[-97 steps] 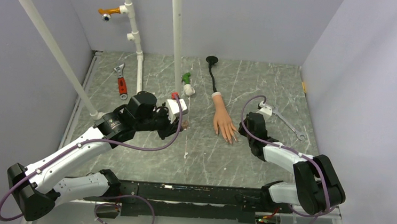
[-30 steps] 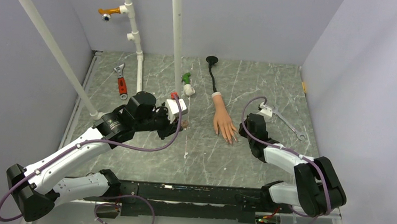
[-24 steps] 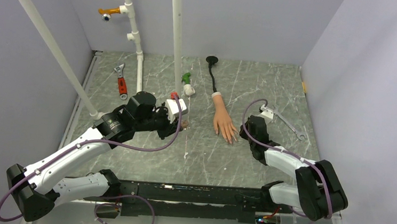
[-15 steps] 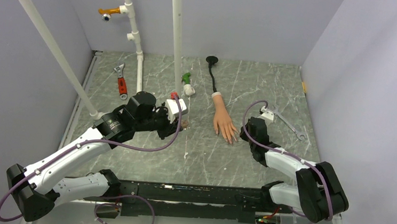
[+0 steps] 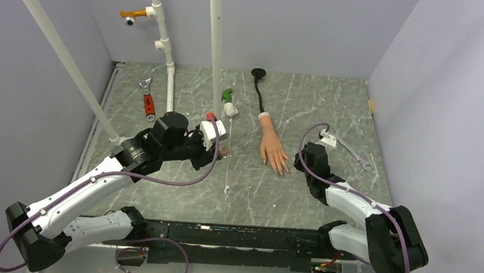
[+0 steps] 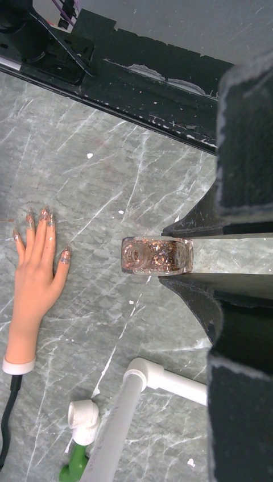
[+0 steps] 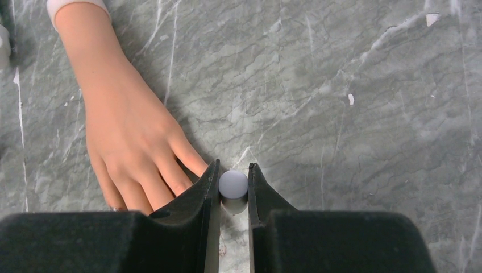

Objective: Paint the nails
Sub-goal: Paint the nail polish on the nail.

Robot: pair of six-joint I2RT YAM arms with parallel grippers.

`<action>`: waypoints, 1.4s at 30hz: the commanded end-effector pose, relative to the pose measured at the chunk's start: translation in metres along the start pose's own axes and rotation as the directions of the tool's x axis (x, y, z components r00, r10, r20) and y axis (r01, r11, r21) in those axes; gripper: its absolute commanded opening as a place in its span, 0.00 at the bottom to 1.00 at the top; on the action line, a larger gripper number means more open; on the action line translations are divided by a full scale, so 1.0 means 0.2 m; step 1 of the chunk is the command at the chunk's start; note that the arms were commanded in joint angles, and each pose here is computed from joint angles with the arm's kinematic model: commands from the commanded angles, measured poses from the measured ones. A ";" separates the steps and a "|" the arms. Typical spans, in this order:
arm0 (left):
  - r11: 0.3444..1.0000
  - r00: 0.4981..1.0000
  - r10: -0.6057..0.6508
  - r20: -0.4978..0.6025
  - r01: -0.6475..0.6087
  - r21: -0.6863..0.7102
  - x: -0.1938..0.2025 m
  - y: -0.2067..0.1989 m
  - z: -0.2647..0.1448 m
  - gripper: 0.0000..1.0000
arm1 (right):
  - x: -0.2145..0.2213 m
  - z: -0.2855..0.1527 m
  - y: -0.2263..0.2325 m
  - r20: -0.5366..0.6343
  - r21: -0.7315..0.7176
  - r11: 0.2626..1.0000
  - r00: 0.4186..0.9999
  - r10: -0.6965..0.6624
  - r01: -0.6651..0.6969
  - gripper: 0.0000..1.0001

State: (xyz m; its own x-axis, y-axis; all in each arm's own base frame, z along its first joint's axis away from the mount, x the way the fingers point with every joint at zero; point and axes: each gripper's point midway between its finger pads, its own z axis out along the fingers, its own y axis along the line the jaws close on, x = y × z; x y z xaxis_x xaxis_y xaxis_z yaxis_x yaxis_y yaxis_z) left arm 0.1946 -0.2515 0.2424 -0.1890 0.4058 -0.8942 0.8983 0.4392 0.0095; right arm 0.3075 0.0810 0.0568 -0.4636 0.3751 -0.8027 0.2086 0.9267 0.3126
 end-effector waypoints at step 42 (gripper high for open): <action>0.999 0.996 0.041 0.075 -0.040 -0.020 -0.14 0.01 -0.05 0.00 | 0.03 0.04 0.03 -0.022 -0.021 0.999 0.999 0.029 -0.029 0.00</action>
State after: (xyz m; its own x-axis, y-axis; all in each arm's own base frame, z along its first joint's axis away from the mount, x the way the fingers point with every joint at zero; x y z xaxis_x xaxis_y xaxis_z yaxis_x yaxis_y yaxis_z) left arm 0.1931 -0.2507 0.2457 -0.1813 0.3993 -0.8987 0.8987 0.4383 0.0134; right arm 0.3094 0.0866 0.0395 -0.5076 0.3758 -0.7753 0.2130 0.9267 0.3097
